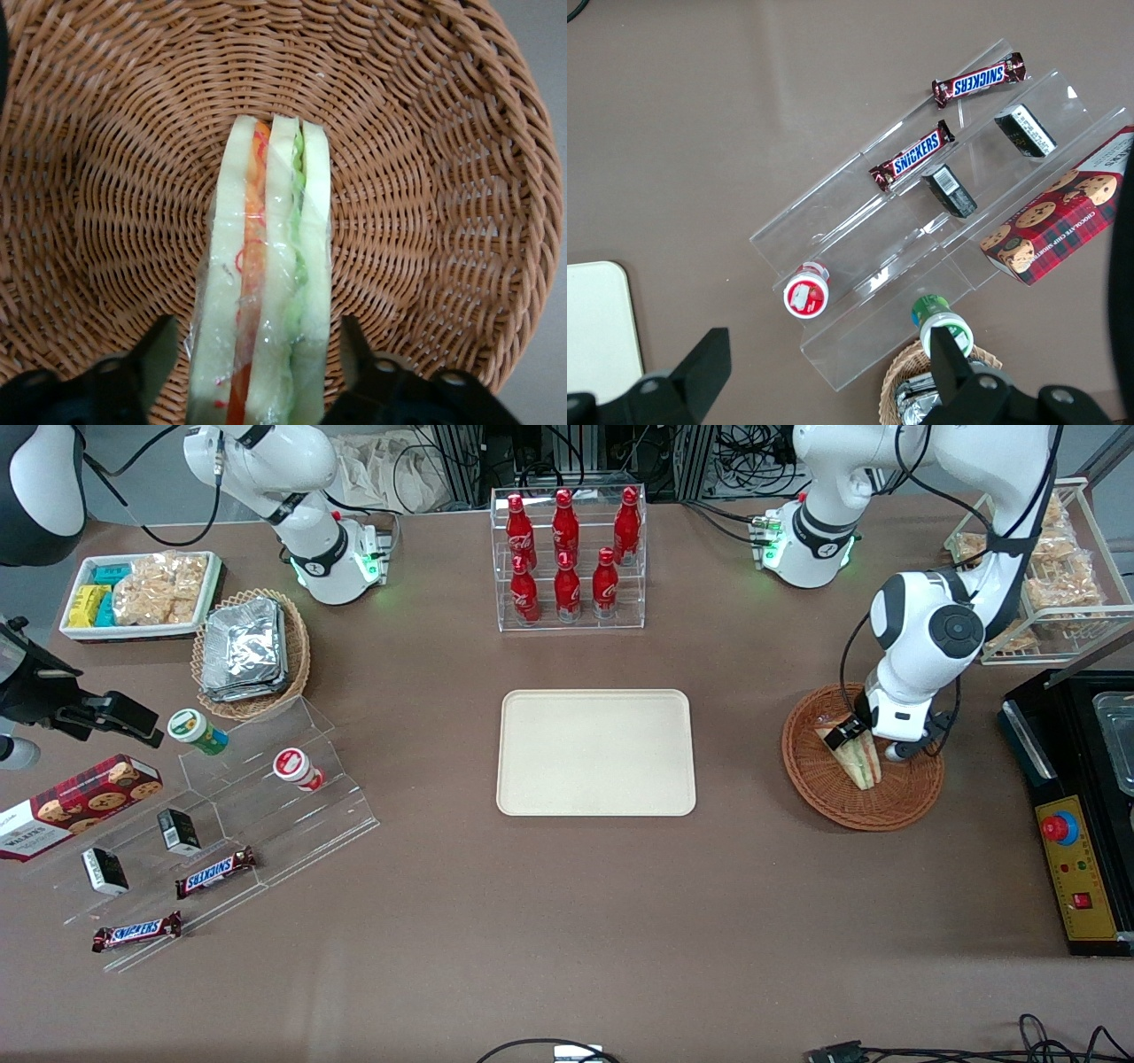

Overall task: Place sandwich from basket to tray
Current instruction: 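Lower the left gripper and close it on the wrapped sandwich, then lift the sandwich out of the basket and carry it over the white tray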

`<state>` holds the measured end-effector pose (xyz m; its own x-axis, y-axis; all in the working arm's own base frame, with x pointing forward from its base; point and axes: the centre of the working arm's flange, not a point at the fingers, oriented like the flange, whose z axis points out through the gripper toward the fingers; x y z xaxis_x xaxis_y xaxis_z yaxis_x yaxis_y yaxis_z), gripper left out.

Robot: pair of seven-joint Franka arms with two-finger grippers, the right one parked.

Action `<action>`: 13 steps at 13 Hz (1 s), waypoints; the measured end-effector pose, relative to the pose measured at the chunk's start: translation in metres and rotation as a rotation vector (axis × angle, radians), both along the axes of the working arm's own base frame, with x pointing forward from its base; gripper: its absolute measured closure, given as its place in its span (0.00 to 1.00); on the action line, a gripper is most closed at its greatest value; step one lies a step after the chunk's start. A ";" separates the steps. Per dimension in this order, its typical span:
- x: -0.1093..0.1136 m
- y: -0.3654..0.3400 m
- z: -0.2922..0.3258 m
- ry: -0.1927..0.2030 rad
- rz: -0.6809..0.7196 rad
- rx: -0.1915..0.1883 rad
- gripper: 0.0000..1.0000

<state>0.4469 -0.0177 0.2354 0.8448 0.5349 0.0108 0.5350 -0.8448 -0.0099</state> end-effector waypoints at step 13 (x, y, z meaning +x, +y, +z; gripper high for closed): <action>0.015 -0.005 0.265 0.085 -0.119 0.036 0.75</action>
